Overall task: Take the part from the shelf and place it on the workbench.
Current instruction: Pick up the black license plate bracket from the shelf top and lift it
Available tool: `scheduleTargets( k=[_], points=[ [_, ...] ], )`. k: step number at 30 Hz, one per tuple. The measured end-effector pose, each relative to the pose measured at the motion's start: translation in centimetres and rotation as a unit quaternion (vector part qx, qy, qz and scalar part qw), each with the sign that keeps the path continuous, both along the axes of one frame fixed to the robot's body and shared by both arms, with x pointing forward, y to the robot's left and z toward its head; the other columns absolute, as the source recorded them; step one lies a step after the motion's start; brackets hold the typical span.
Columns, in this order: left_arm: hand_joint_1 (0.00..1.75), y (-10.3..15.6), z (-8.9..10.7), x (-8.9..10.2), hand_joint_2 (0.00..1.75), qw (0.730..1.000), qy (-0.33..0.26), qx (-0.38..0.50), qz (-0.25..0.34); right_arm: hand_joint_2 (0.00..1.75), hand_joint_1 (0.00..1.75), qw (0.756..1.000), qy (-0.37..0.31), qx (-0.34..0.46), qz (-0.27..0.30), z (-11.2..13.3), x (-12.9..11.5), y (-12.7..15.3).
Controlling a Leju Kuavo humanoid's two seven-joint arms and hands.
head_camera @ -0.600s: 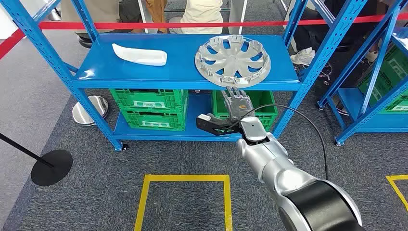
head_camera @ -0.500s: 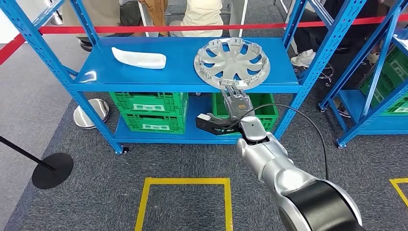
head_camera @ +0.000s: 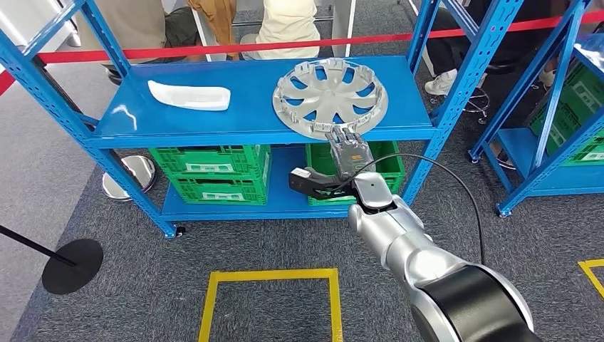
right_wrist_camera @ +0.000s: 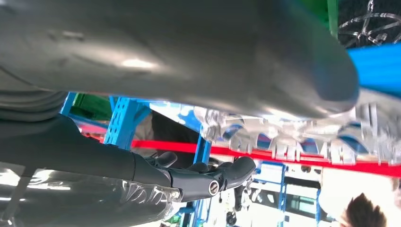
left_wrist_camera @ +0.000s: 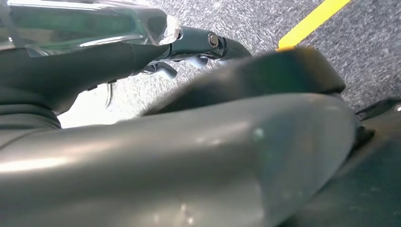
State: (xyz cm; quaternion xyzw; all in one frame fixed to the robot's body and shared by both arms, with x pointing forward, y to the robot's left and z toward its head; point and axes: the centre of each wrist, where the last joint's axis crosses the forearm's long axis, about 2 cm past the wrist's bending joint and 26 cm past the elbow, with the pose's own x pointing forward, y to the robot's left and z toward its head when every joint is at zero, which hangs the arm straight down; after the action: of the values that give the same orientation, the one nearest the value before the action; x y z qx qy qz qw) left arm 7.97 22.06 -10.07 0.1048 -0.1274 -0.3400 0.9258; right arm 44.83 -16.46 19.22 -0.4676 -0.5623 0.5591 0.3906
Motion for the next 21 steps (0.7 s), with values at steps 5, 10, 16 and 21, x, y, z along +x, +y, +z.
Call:
scheduleTargets(
  k=[5, 10, 16, 21],
  points=[
    [0.00, 0.10, -0.02, -0.06, 0.00, 1.000, 0.002, 0.001, -0.004, 0.00, 0.00, 1.000, -0.003, 0.001, -0.001, 0.17, 0.11, -0.11],
    [0.00, 0.08, -0.03, -0.10, 0.00, 1.000, 0.005, 0.001, -0.007, 0.00, 0.00, 1.000, -0.001, 0.002, -0.005, -0.02, 0.11, -0.49],
    [0.00, 0.00, -0.04, -0.22, 0.00, 1.000, 0.005, 0.002, -0.006, 0.00, 0.00, 1.000, 0.003, 0.001, -0.006, -0.40, -0.04, -0.61],
    [0.00, 0.00, -0.05, -0.25, 0.00, 1.000, 0.004, 0.003, -0.004, 0.00, 0.00, 1.000, 0.003, 0.001, -0.006, -0.41, -0.05, -0.58]
  ],
)
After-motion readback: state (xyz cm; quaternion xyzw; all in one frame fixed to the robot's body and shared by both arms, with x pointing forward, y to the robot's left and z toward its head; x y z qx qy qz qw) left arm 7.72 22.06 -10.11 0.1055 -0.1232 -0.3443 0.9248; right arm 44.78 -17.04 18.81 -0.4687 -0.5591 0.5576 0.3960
